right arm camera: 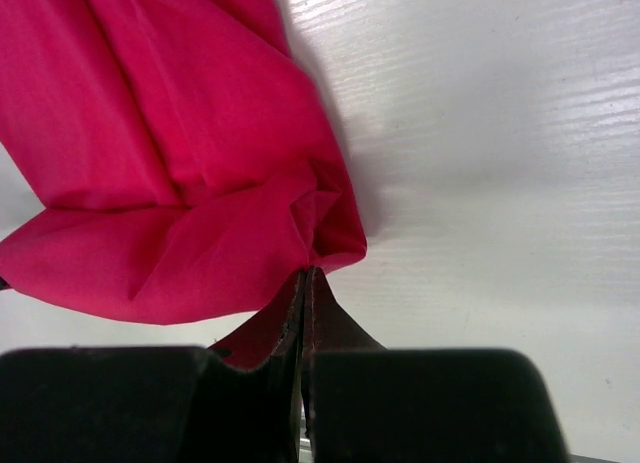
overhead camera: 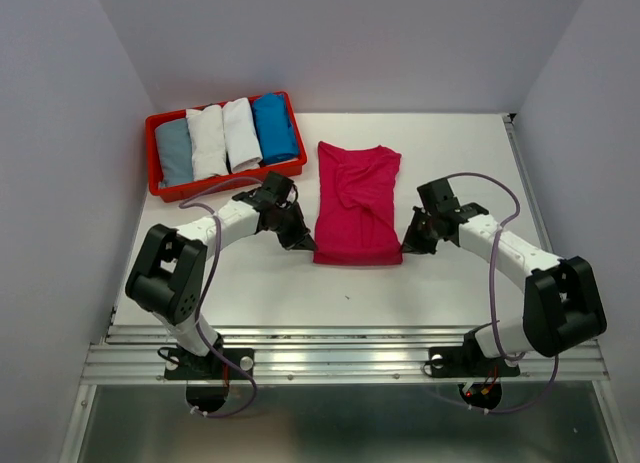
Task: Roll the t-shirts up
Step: Roll the T-shirt to the center of the board.
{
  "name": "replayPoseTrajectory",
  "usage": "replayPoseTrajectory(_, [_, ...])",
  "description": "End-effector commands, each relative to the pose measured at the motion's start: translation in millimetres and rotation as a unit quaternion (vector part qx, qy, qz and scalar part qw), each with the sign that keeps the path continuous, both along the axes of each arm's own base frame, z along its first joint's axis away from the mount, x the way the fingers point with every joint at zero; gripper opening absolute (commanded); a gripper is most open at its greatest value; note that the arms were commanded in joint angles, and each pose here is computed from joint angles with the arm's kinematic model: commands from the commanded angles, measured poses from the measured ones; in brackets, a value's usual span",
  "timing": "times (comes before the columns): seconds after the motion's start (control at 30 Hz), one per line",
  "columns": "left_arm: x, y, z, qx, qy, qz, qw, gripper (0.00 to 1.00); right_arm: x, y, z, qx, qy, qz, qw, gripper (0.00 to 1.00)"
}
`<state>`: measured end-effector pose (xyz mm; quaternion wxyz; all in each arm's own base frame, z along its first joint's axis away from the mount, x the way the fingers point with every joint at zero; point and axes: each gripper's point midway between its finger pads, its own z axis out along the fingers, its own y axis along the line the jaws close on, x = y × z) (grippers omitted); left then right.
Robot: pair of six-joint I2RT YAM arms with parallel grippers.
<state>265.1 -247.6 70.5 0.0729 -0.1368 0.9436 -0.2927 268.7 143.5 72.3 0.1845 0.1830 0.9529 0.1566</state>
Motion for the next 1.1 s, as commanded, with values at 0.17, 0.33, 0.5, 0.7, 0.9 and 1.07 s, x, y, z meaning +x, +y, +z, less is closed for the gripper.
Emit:
replayPoseTrajectory(0.17, [34.3, -2.1, 3.2, 0.006, -0.019, -0.008, 1.0, 0.0, 32.0, -0.8, 2.4, -0.021, -0.029, -0.002, 0.999, 0.01])
replayPoseTrajectory(0.33, [45.3, 2.0, -10.4, 0.021, -0.011, -0.005, 1.0, 0.05, 47.1, 1.3, -2.9, -0.028, -0.035, -0.007, 0.999, 0.04])
replayPoseTrajectory(0.5, [53.3, 3.2, -14.1, 0.02, -0.008, 0.005, 1.0, 0.23, 65.5, 9.1, 0.1, -0.013, -0.054, -0.018, 0.998, 0.29])
replayPoseTrajectory(0.7, [59.1, 13.1, 7.1, 0.041, -0.04, 0.021, 0.998, 0.58, 72.4, -0.7, 23.7, -0.02, -0.093, -0.054, 0.994, 0.43])
replayPoseTrajectory(0.9, [58.8, 23.7, 37.7, 0.061, -0.085, 0.035, 0.994, 0.53, 66.1, -5.0, 57.5, -0.012, -0.132, -0.052, 0.99, 0.39])
replayPoseTrajectory(1.07, [46.5, 3.3, 46.8, 0.059, -0.105, 0.007, 0.993, 0.0, 50.1, 20.0, 61.9, 0.006, -0.132, -0.011, 0.991, 0.01])
